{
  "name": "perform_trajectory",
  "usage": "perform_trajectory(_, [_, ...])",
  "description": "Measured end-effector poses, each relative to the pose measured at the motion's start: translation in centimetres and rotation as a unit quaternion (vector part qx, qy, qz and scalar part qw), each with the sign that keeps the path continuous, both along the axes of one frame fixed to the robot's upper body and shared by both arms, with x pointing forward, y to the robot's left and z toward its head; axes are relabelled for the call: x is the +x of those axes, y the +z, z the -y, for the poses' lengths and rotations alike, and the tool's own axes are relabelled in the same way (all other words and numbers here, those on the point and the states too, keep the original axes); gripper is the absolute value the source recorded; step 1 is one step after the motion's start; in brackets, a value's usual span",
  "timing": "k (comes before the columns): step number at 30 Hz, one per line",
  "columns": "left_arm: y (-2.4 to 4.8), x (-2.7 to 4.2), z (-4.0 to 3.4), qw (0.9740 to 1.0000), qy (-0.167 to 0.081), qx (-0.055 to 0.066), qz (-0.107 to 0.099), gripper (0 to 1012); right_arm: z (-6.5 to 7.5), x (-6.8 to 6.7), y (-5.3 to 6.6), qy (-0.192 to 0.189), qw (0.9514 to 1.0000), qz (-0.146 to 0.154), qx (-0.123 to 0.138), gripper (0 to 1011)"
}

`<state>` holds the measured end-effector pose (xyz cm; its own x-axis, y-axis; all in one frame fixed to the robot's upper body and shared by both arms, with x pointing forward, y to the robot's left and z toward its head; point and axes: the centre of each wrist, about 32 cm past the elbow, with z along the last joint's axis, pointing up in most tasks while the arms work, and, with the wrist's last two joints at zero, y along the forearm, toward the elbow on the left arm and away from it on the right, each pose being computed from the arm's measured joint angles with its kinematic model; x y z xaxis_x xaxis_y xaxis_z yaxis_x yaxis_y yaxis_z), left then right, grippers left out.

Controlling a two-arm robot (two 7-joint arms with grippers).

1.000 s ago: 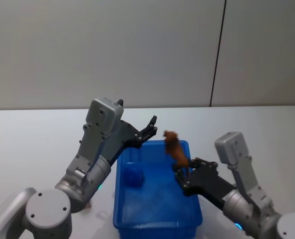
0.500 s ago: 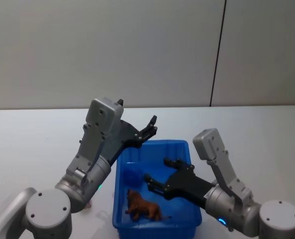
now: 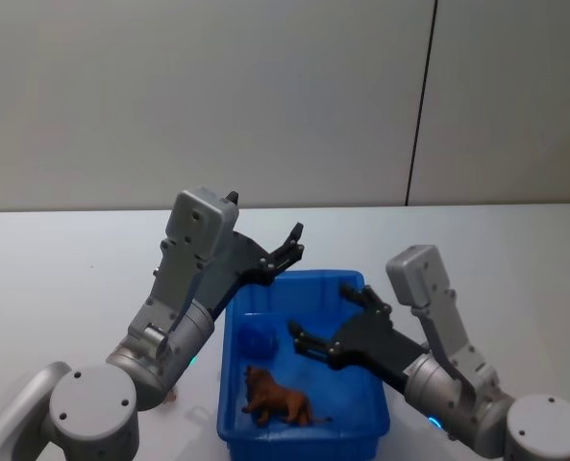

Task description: Pick up the two dolls from the table and place them into the box.

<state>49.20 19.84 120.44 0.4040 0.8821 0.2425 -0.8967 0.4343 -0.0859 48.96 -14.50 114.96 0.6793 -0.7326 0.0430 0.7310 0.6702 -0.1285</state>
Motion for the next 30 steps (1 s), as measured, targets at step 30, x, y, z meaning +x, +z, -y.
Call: perform_trajectory(30, [0.00, 0.00, 0.00, 1.0000, 0.000, 0.000, 0.000, 1001, 2.9, -4.4, -0.7, -0.213, 0.9764, 0.030, -0.024, 1001])
